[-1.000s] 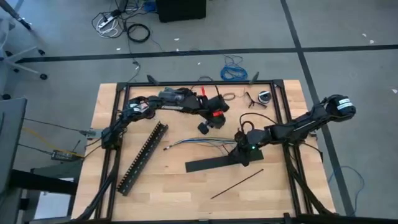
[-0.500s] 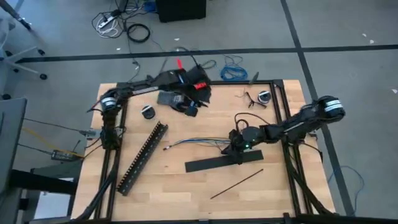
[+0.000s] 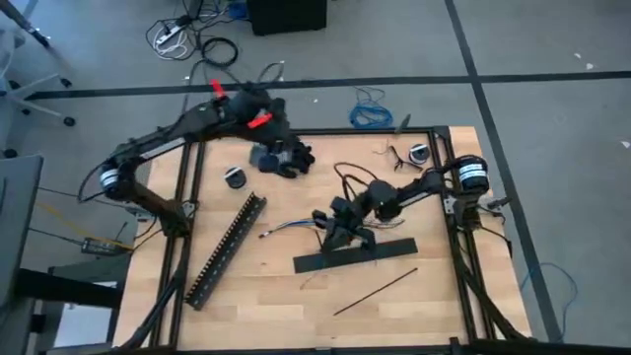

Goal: Ziptie cables
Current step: Wrap the black zip tie on the cable wires

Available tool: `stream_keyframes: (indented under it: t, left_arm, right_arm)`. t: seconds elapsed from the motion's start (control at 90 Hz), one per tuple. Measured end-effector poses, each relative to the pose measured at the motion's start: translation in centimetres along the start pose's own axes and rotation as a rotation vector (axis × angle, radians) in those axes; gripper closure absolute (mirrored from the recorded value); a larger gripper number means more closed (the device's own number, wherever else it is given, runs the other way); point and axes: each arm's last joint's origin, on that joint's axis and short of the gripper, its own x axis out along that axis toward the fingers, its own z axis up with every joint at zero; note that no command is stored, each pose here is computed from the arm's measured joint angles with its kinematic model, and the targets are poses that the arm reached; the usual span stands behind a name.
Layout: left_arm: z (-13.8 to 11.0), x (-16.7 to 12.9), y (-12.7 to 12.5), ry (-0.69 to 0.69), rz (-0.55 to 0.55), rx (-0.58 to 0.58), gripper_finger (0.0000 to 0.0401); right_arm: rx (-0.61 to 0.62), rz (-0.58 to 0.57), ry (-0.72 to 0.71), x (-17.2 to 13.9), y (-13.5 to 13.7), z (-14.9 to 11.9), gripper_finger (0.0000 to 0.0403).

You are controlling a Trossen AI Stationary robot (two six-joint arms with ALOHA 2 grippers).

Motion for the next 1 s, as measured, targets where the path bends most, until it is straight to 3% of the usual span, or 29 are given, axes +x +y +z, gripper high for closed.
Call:
stream_keyframes:
  t: [0.089,0.289,0.478,0.589,0.644,0.722,0.844,1.0]
  left_arm:
    - [-1.1,-1.1,-1.0,-0.020,0.005,-0.008,0.0319]
    - [-3.1,-2.6,-2.9,-0.134,-0.026,-0.140,0.0319]
    - [-4.0,-3.9,-3.8,-0.203,-0.006,-0.282,0.0319]
    - [-4.2,-4.6,-4.2,-0.217,-0.002,-0.291,0.0319]
    - [-4.3,-4.8,-4.3,-0.221,-0.001,-0.290,0.0319]
    - [-4.5,-4.9,-4.4,-0.216,0.001,-0.293,0.0319]
    - [-4.5,-4.9,-4.3,-0.218,0.018,-0.293,0.0319]
    - [-4.4,-4.9,-4.3,-0.220,0.020,-0.289,0.0319]
  right_arm:
    - [-0.017,-0.079,0.066,-0.9,-0.4,0.8,0.0403]
    - [-0.090,-0.395,0.116,-4.9,-2.4,2.7,0.0403]
    - [-0.259,-0.506,0.051,-8.7,-4.1,6.8,0.0403]
    - [-0.418,-0.558,0.017,-9.6,-4.6,10.2,0.0403]
    - [-0.422,-0.591,0.005,-9.4,-4.7,11.1,0.0403]
    - [-0.360,-0.593,0.049,-8.0,-5.2,10.3,0.0403]
    - [-0.288,-0.565,0.120,-4.9,-6.4,6.8,0.0403]
    - [-0.318,-0.565,0.154,-2.0,-9.0,4.4,0.0403]
